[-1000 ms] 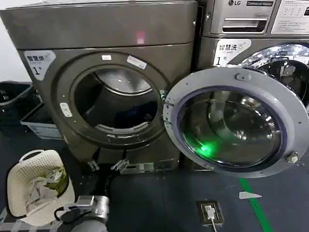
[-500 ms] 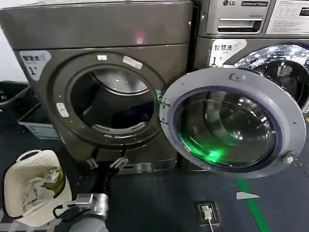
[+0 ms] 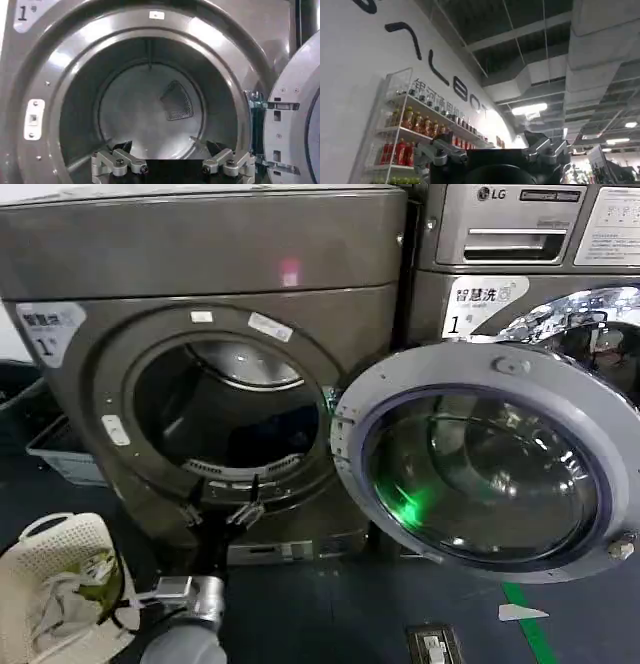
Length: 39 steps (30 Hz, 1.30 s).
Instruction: Grasp the clothes from the dryer.
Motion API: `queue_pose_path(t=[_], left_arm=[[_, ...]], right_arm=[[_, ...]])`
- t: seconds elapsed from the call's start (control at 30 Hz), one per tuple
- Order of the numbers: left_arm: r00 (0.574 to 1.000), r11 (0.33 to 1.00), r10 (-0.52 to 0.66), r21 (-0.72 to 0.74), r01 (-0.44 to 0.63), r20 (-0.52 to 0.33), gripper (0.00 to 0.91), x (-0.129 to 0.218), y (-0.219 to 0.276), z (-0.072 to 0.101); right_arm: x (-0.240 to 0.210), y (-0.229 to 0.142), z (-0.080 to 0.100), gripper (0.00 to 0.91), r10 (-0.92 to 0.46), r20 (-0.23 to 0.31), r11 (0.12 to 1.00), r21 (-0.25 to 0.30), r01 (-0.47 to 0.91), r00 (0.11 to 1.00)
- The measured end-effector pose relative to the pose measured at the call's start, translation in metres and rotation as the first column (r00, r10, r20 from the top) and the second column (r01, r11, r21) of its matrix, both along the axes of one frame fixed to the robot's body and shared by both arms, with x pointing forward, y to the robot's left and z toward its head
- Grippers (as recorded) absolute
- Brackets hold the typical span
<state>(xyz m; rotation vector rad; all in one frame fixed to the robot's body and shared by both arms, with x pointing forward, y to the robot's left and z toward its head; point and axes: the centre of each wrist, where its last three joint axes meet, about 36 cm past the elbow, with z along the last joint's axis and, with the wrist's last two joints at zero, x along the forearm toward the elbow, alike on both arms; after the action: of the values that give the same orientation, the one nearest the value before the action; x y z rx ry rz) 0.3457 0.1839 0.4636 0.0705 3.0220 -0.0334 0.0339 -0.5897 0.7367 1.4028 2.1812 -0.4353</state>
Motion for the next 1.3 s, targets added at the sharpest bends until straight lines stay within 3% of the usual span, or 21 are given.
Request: queue_pose_path(t=[0.47,0.87,1.07,1.3], left_arm=[[1.000,1.000,0.001,0.006,-0.001,0.007,0.907,0.003,0.002,0.001],[1.000,1.000,0.008,0.011,-0.008,0.014,0.907,0.021,0.010,0.001],[1.000,1.000,0.008,0.006,-0.008,0.005,0.907,0.055,0.010,-0.007],[1.000,1.000,0.015,0.011,-0.015,-0.004,0.907,0.135,0.007,-0.016]], right_arm=[[0.003,0.002,-0.003,0.907,0.012,0.002,1.000,-0.012,-0.012,1.000],[0.007,0.015,0.011,0.907,-0.019,-0.090,1.000,0.013,0.020,0.996],[0.007,0.016,0.014,0.907,-0.039,-0.125,0.999,0.018,0.042,0.991],[0.009,0.014,0.014,0.907,-0.049,-0.135,0.999,0.009,0.051,0.990]])
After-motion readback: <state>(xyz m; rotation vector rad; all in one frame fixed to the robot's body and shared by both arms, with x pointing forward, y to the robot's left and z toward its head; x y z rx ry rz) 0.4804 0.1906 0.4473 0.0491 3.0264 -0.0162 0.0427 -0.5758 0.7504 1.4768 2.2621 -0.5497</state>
